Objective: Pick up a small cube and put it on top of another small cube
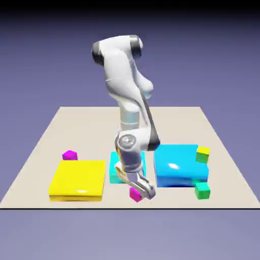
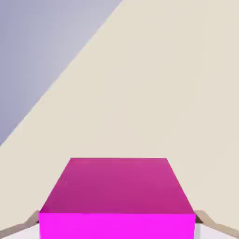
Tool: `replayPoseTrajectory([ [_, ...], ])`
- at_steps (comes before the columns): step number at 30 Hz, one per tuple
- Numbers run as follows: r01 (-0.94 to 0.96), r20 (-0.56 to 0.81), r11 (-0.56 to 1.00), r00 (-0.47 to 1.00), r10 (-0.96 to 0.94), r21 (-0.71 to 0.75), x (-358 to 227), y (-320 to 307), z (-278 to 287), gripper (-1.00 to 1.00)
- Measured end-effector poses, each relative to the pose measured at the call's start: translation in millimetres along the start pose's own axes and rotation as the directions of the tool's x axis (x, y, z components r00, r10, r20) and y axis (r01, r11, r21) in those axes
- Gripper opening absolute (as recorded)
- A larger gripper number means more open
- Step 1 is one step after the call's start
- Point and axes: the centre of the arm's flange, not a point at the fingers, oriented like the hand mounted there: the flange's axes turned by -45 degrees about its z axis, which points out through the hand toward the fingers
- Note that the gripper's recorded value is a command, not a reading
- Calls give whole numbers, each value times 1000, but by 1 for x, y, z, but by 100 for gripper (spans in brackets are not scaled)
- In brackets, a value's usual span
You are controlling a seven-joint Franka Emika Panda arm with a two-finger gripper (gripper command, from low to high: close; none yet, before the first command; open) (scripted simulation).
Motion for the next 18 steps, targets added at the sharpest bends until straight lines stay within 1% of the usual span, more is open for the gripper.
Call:
replayPoseTrajectory([
  [2, 1, 0, 1000, 1000, -1, -1, -3, 1, -24, -100],
  [3, 1, 0, 1000, 1000, -1, -1, -3, 1, -24, -100],
  [4, 85, 3, 996, 996, -85, -11, -30, -23, -36, -100],
  [6, 253, 10, 967, 967, -253, -35, -90, -64, -58, -100],
  [9, 490, 29, 868, 872, -489, -80, -192, -107, -85, -100],
  [10, 563, 38, 821, 826, -562, -97, -229, -117, -93, -100],
  [12, 719, 65, 681, 692, -719, -139, -323, -127, -102, -100],
  [13, 766, 77, 624, 639, -765, -156, -355, -126, -109, -100],
  [14, 788, 83, 593, 610, -788, -163, -372, -125, -108, -100],
  [16, 757, 76, 634, 649, -757, -157, -347, -125, -113, -100],
  [18, 764, 76, 626, 641, -763, -160, -348, -123, -80, -100],
])
